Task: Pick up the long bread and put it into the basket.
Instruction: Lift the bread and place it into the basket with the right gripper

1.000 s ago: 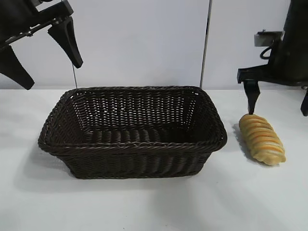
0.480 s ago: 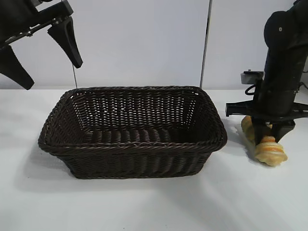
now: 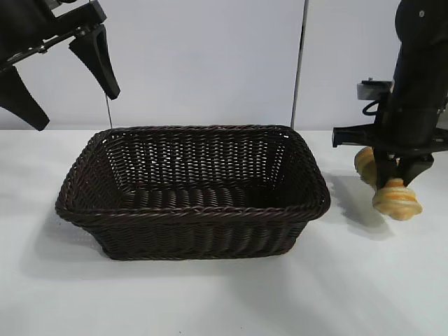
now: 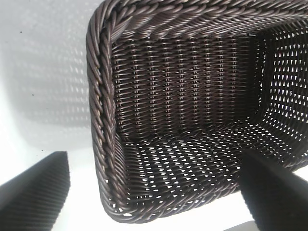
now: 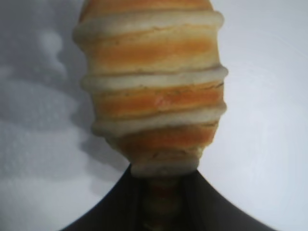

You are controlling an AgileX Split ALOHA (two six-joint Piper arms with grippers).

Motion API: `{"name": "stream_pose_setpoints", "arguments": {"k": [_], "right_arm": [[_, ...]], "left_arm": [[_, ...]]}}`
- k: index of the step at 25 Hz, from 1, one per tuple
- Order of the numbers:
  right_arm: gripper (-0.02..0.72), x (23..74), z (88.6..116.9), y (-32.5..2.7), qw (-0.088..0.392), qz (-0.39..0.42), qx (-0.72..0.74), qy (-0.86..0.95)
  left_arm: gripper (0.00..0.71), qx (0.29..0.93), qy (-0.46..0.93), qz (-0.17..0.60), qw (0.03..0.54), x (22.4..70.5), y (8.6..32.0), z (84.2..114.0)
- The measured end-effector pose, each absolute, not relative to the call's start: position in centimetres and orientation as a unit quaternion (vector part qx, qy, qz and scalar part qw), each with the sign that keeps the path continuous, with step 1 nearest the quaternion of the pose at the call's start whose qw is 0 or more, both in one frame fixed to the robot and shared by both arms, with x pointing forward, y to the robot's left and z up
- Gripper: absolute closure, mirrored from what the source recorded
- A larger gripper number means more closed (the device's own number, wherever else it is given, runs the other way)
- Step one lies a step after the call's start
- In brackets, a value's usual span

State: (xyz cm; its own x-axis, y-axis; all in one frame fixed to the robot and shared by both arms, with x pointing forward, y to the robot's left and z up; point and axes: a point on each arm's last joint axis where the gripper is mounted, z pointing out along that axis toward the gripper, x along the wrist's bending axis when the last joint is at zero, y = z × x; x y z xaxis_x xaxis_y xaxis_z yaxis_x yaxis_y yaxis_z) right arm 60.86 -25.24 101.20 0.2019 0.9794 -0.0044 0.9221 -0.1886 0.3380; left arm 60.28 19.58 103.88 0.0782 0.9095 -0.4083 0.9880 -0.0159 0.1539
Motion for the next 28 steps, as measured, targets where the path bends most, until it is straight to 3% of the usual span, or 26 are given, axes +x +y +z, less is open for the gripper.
{"name": "stream_pose_setpoints", "arguments": {"k": [9,17,28], "right_arm": [[0.566,61.4,106.5,-24.4,0.141,0.134,0.651,0.734],[0.566,61.2,106.9,-22.4,0.105,0.194,0.461,0.86],[0.566,60.3,106.2,-15.9,0.119,0.205,0.292,0.926]], "left_arm": [[0.024,0.707,0.671,-0.102,0.197,60.1,19.6,103.9],[0.024,0.708,0.671,-0.105,0.193,60.1,19.6,103.8],[0.024,0.71,0.67,-0.111,0.187,59.9,19.6,103.8]]}}
